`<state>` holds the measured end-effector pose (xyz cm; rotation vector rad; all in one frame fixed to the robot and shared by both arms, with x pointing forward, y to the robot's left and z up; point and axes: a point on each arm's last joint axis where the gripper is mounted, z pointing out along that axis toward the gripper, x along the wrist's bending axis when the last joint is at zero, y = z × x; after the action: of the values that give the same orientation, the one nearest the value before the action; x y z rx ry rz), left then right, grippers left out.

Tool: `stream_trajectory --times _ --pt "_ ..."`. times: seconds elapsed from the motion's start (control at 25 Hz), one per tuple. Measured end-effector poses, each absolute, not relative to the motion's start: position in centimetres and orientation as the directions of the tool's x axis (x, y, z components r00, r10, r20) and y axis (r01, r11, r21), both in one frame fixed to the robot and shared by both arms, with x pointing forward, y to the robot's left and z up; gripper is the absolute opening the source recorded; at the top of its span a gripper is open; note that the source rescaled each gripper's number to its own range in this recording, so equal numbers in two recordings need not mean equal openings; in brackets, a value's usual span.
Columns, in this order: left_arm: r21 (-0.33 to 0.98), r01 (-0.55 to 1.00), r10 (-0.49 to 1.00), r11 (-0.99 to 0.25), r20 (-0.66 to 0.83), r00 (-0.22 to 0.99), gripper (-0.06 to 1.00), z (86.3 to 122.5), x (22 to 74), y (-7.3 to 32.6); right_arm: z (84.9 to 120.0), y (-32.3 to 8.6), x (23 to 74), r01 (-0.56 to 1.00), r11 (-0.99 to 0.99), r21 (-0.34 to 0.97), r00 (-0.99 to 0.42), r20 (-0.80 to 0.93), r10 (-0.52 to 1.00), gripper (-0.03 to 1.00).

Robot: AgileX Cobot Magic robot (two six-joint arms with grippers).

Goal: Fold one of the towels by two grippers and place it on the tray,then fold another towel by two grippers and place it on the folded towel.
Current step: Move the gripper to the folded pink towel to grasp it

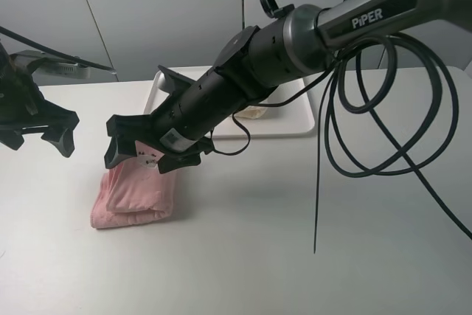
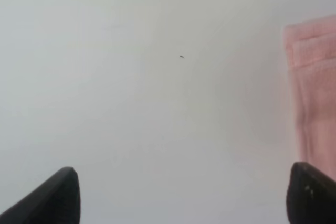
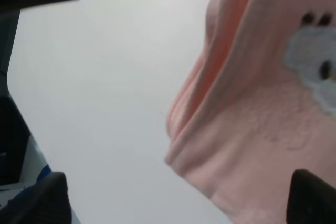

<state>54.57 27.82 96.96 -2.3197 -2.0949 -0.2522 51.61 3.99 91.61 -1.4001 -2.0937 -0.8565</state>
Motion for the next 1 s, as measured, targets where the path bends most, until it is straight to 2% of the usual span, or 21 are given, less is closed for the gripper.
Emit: stream_trajectory --times 0.2,0.44,0.64,1.0 --pt "0.103 0.989 0.988 -0.107 0.123 0.094 1.0 97.0 54.6 27.8 91.2 1.7 53.1 0.913 0.332 0.237 -0.407 0.594 0.694 0.96" --pt "0.103 0.989 0.988 -0.106 0.121 0.093 1.0 97.0 54.6 27.8 90.4 0.7 53.2 0.925 0.33 0.19 -0.381 0.498 0.779 0.97" --pt "0.103 0.989 0.989 -0.102 0.116 0.09 1.0 97.0 54.6 27.8 90.4 0.6 53.2 0.937 0.304 0.173 -0.349 0.493 0.797 0.97" --pt "0.087 0.993 0.994 -0.082 0.079 0.075 1.0 96.9 54.4 27.5 90.4 4.2 53.4 0.911 0.383 0.153 -0.407 0.483 0.775 0.97"
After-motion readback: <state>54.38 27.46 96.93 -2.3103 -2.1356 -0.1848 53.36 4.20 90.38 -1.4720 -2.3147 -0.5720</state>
